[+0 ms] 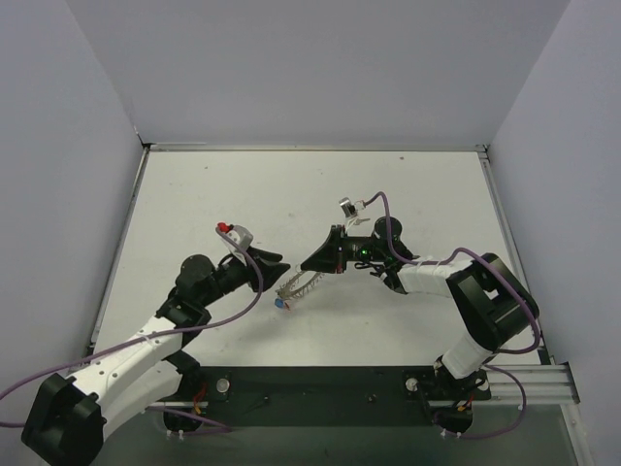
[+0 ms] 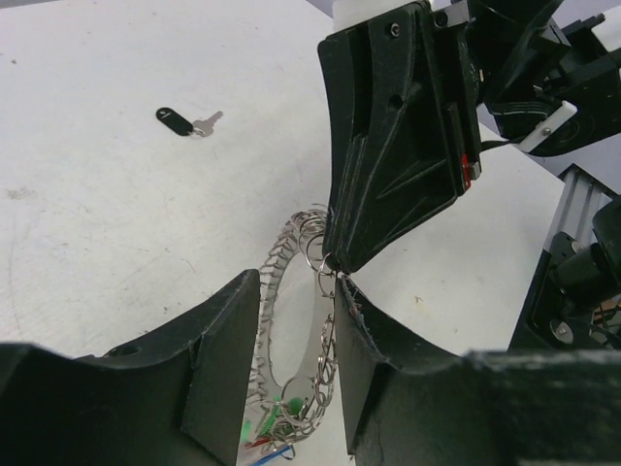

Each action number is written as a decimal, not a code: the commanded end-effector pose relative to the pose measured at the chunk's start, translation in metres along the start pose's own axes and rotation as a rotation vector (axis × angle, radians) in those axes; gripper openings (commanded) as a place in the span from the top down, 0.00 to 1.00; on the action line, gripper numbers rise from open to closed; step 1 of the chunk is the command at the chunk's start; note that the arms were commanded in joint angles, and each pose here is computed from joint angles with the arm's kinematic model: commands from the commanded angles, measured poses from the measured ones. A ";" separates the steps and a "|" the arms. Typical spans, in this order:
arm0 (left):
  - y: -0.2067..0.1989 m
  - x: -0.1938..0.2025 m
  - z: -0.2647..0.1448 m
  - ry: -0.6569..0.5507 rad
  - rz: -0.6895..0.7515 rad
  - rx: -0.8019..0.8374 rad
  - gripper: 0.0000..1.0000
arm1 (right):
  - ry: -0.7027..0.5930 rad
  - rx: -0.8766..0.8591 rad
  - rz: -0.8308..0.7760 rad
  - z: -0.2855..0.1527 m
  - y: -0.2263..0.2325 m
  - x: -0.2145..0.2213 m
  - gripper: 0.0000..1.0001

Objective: Put the keys on the keyring

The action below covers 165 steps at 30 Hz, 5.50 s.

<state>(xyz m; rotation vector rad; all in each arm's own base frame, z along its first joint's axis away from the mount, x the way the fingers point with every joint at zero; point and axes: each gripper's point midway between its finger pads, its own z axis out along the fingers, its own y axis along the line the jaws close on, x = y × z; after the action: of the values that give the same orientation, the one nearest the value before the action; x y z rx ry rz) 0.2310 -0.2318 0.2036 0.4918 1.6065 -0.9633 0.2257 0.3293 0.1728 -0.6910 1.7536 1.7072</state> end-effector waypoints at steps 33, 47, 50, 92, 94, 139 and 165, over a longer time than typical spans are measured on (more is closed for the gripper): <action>-0.029 -0.003 0.013 0.018 -0.004 0.235 0.55 | -0.043 -0.186 -0.383 -0.003 0.060 -0.038 1.00; -0.017 -0.017 0.010 -0.010 0.024 0.141 0.55 | 0.441 0.129 -0.409 -0.015 0.016 0.039 1.00; -0.015 -0.015 0.010 0.000 0.026 0.130 0.55 | 0.509 0.184 -0.404 -0.022 0.012 0.049 1.00; -0.065 0.057 0.011 0.195 0.027 0.411 0.55 | 0.858 0.472 -0.470 -0.053 -0.003 0.091 1.00; -0.068 0.063 0.013 0.205 0.020 0.439 0.55 | 0.841 0.467 -0.473 -0.053 -0.002 0.089 1.00; -0.089 0.066 0.040 0.183 -0.029 0.552 0.57 | 0.544 0.356 -0.570 -0.038 0.033 0.049 1.00; -0.098 0.053 0.032 0.111 -0.022 0.580 1.00 | 0.414 0.370 -0.570 -0.041 0.038 0.027 0.77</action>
<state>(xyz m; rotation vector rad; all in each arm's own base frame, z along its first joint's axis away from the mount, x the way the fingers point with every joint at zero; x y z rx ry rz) 0.1624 -0.3223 0.1507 0.9251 1.5847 -1.4696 0.1700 0.2819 0.1491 -1.3715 1.9594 0.8111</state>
